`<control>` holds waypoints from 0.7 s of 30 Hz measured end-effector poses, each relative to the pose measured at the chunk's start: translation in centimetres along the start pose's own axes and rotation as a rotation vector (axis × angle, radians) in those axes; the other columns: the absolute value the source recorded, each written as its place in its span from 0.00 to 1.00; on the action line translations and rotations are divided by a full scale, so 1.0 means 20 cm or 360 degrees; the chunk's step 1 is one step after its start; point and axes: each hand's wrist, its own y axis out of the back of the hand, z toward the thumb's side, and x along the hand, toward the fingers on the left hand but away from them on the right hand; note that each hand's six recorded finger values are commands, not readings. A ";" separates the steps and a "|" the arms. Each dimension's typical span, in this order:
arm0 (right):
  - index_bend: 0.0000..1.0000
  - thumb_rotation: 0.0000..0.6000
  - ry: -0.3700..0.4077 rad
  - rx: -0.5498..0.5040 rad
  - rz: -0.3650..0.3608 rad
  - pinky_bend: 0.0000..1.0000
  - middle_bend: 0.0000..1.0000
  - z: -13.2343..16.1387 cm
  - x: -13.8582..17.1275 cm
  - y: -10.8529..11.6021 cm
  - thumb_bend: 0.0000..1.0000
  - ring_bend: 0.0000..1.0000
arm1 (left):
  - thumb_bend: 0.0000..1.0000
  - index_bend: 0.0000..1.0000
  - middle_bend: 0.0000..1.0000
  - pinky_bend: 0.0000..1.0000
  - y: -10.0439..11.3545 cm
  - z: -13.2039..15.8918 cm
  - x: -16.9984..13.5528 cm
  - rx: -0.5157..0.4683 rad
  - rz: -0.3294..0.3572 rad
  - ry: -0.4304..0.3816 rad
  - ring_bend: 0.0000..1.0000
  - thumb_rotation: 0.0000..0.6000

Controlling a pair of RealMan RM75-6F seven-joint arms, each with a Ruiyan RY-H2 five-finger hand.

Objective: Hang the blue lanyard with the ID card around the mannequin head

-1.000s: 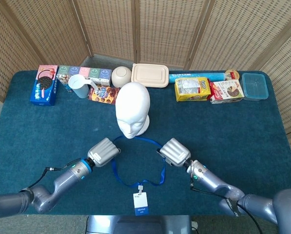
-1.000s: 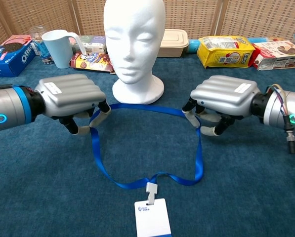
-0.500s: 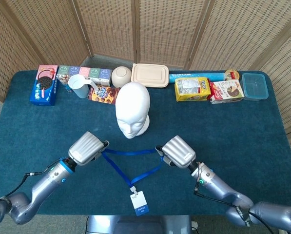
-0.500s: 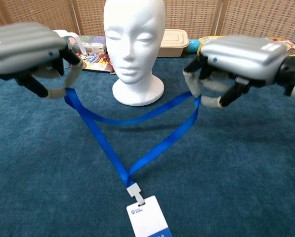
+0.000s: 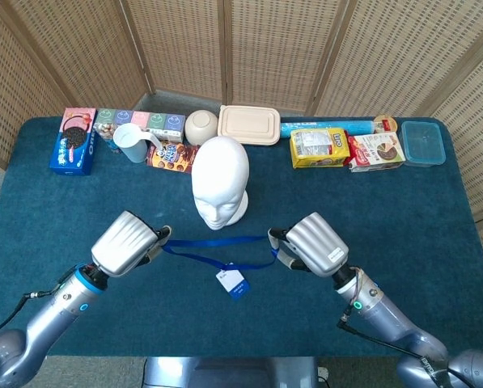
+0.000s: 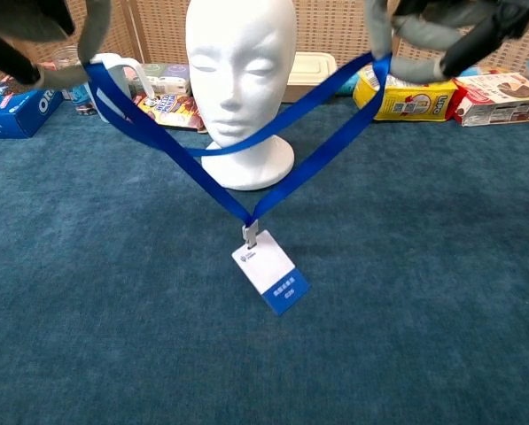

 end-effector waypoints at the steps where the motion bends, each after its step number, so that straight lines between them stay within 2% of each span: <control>1: 0.77 1.00 -0.0002 -0.0012 -0.0010 1.00 0.88 0.00 0.00 0.02 0.47 1.00 | 0.45 0.63 1.00 1.00 0.03 0.00 0.00 -0.0003 0.0016 0.0002 1.00 1.00; 12: 0.77 1.00 -0.0021 -0.0152 -0.0108 1.00 0.88 0.03 -0.01 0.26 0.47 1.00 | 0.45 0.63 1.00 1.00 0.23 -0.03 0.01 0.0004 0.0146 0.0048 1.00 1.00; 21: 0.77 1.00 -0.0019 -0.0197 -0.0147 1.00 0.89 0.05 -0.06 0.40 0.47 1.00 | 0.45 0.63 1.00 1.00 0.38 -0.08 0.02 0.0017 0.0238 0.0094 1.00 1.00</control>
